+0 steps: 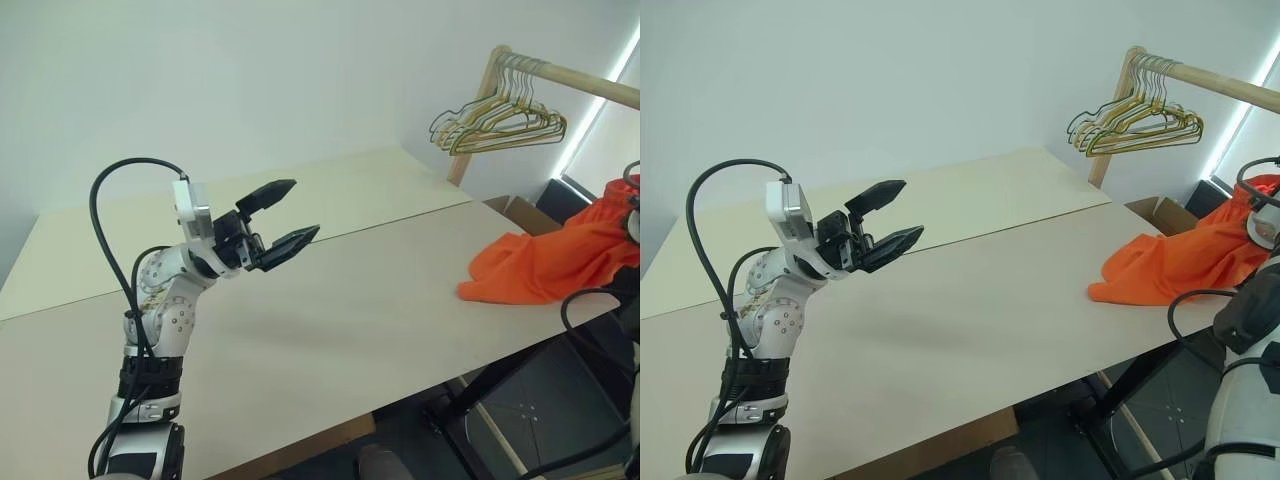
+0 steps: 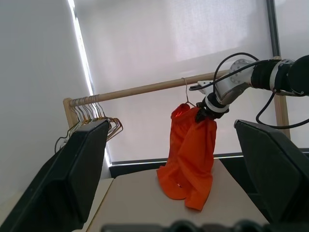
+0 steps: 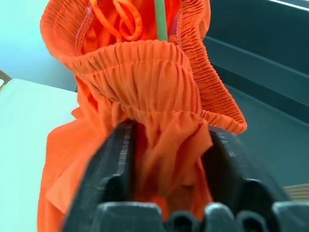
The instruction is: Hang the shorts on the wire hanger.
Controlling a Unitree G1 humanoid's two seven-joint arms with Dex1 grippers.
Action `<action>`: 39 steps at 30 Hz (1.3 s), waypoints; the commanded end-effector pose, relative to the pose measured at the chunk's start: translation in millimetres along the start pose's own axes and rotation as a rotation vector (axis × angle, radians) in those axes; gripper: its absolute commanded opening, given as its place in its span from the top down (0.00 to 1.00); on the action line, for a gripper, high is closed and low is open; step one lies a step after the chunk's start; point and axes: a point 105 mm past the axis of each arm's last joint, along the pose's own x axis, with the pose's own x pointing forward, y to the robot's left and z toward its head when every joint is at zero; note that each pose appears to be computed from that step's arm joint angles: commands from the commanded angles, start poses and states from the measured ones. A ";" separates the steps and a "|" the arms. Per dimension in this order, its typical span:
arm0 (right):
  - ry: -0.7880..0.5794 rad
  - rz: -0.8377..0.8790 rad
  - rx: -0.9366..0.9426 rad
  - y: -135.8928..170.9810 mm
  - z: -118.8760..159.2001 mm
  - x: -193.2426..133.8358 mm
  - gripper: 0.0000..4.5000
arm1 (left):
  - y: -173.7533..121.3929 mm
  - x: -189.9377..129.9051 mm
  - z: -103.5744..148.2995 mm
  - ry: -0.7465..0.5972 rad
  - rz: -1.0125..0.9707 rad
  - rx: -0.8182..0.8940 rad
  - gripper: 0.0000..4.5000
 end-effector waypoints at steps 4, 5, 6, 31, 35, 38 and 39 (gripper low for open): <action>-0.129 -0.024 -0.018 -1.2 29.6 -11.0 0.03 | -2.5 0.6 12.6 -0.034 -0.018 0.041 0.00; -0.138 -0.018 -0.013 -0.3 34.1 -14.1 0.01 | -2.5 0.6 12.5 -0.032 -0.018 0.042 0.00; -0.146 -0.014 -0.008 0.4 38.6 -17.6 0.01 | -2.6 0.4 12.3 -0.030 -0.018 0.044 0.00; -0.977 0.494 -0.610 127.0 80.8 -162.1 0.01 | 7.7 -16.6 20.7 0.029 0.028 0.098 0.00; -1.067 0.762 -0.794 174.8 39.2 -192.7 0.01 | 9.6 -34.2 19.6 0.117 0.069 0.121 0.00; -1.062 0.906 -0.925 201.5 5.4 -205.2 0.01 | 9.7 -49.0 18.5 0.185 0.108 0.120 0.00; -1.057 0.959 -0.950 208.1 -4.6 -209.7 0.01 | 9.8 -53.8 17.6 0.213 0.124 0.121 0.00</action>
